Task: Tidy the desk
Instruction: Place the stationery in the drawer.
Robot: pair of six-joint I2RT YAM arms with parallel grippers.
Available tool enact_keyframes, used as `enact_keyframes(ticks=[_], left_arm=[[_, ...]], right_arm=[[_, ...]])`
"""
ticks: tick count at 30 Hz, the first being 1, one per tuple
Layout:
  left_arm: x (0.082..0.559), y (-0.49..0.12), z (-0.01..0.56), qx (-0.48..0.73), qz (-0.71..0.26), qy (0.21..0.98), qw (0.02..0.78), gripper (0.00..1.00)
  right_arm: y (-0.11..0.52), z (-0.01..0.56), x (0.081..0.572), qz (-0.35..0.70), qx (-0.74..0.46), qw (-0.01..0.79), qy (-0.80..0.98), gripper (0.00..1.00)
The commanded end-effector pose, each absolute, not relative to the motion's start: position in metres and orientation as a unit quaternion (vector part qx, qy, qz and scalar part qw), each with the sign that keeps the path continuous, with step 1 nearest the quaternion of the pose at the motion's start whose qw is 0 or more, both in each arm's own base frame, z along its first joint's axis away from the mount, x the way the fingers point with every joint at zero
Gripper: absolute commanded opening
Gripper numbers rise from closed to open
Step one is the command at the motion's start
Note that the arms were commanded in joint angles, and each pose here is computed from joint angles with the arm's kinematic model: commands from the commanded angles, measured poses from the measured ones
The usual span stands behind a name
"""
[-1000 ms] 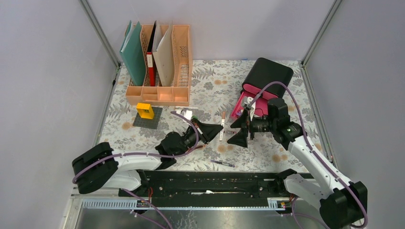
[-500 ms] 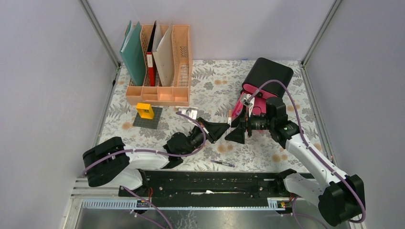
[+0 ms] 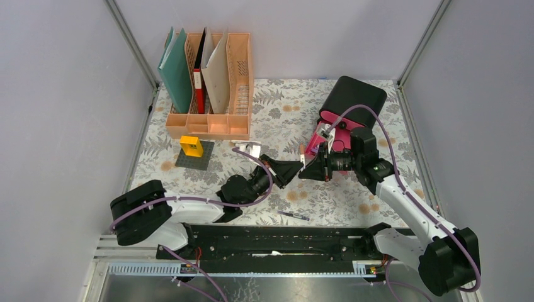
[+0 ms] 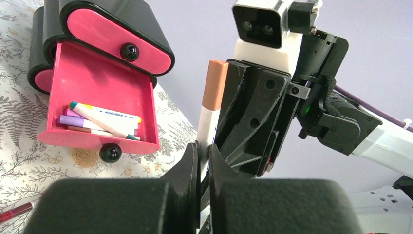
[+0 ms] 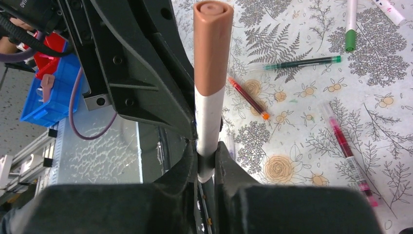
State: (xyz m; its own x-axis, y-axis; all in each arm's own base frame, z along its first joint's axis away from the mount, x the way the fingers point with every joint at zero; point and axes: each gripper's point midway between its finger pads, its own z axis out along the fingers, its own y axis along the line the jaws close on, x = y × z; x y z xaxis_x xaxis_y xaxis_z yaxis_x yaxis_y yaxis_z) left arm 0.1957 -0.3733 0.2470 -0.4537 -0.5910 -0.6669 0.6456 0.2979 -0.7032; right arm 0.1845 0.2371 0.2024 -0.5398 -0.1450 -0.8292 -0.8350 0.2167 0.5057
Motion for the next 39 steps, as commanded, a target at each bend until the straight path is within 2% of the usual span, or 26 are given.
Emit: enact_keyframes(ticks=[1,9,14,17,22,28,39], left_arm=[[0.192,-0.371,0.282,0.012,-0.623,0.570,0.535,0.14],[0.187,-0.351,0.273,0.013,-0.598,0.595,0.537,0.57],[0.186,-0.325,0.260,0.022,-0.555,0.618,0.556,0.85],[0.187,-0.307,0.248,0.017,-0.524,0.635,0.567,0.98],[0.188,-0.279,0.225,0.003,-0.485,0.659,0.574,0.99],[0.188,-0.256,0.214,-0.020,-0.467,0.666,0.581,0.99],[0.191,-0.245,0.202,-0.032,-0.445,0.679,0.583,0.99]], right_arm=[[0.238,0.210,0.186,0.514,-0.370,0.341,0.695,0.01],[0.226,0.202,0.191,0.455,-0.416,0.362,0.700,0.00],[0.209,0.195,0.208,0.365,-0.441,0.398,0.717,0.00],[0.193,0.191,0.224,0.299,-0.439,0.426,0.732,0.00],[0.165,0.186,0.253,0.190,-0.420,0.461,0.759,0.00],[0.133,0.172,0.281,0.083,-0.396,0.466,0.787,0.00],[0.082,0.158,0.319,-0.083,-0.356,0.470,0.803,0.02]])
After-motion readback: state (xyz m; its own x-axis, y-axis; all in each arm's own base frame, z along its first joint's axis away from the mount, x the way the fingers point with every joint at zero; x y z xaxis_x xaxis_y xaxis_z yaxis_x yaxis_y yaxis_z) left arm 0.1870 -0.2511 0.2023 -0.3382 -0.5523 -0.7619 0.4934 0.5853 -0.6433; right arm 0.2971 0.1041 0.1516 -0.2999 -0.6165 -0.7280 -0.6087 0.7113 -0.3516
